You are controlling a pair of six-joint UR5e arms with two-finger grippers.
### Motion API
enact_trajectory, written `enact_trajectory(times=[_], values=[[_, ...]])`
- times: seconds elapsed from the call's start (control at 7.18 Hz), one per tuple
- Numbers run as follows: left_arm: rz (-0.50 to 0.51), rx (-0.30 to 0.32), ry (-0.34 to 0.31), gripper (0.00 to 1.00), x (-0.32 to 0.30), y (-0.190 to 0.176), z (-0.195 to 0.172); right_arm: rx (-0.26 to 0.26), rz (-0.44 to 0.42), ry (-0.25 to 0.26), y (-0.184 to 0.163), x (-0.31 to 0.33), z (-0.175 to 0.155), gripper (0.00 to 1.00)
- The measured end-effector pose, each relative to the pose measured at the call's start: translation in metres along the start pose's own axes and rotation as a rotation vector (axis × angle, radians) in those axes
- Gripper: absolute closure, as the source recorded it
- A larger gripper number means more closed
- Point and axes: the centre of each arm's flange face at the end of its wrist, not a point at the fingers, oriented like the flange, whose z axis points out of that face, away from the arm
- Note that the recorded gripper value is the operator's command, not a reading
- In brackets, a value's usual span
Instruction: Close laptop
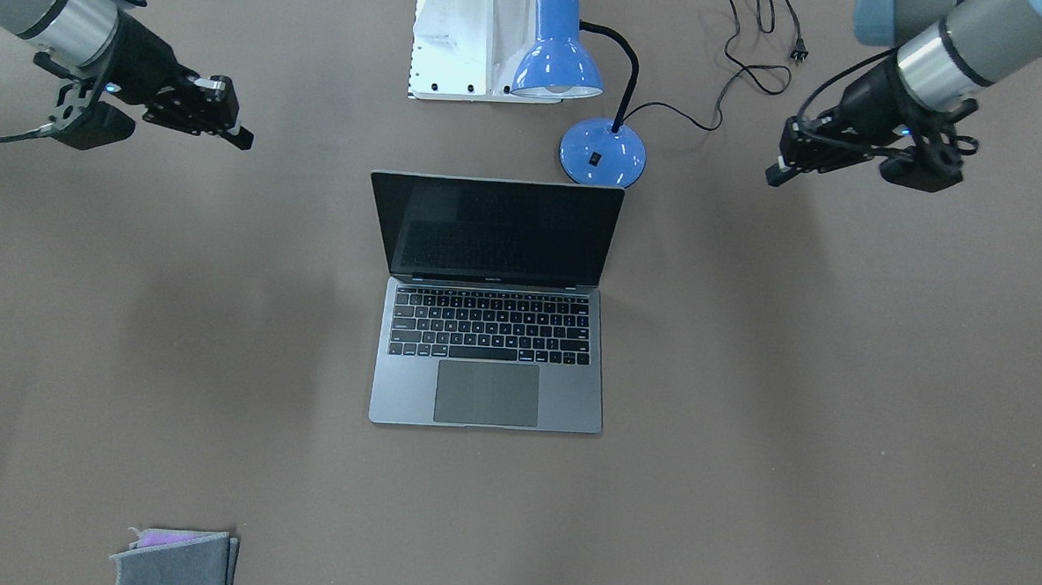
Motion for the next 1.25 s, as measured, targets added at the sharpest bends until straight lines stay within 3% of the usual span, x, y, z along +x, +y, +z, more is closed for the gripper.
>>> enact_trajectory(times=[0.28, 0.56, 1.25], values=[[0.022, -0.026, 0.005, 1.0, 0.052, 0.017, 0.044, 0.007, 0.004, -0.032, 0.02, -0.053, 0.038, 1.0], [0.031, -0.053, 0.012, 1.0, 0.074, 0.029, 0.064, 0.021, 0.006, -0.05, 0.027, -0.08, 0.059, 1.0], [0.057, -0.071, 0.036, 1.0, 0.121, 0.02, 0.087, 0.116, -0.009, -0.066, 0.0, -0.108, 0.067, 1.0]])
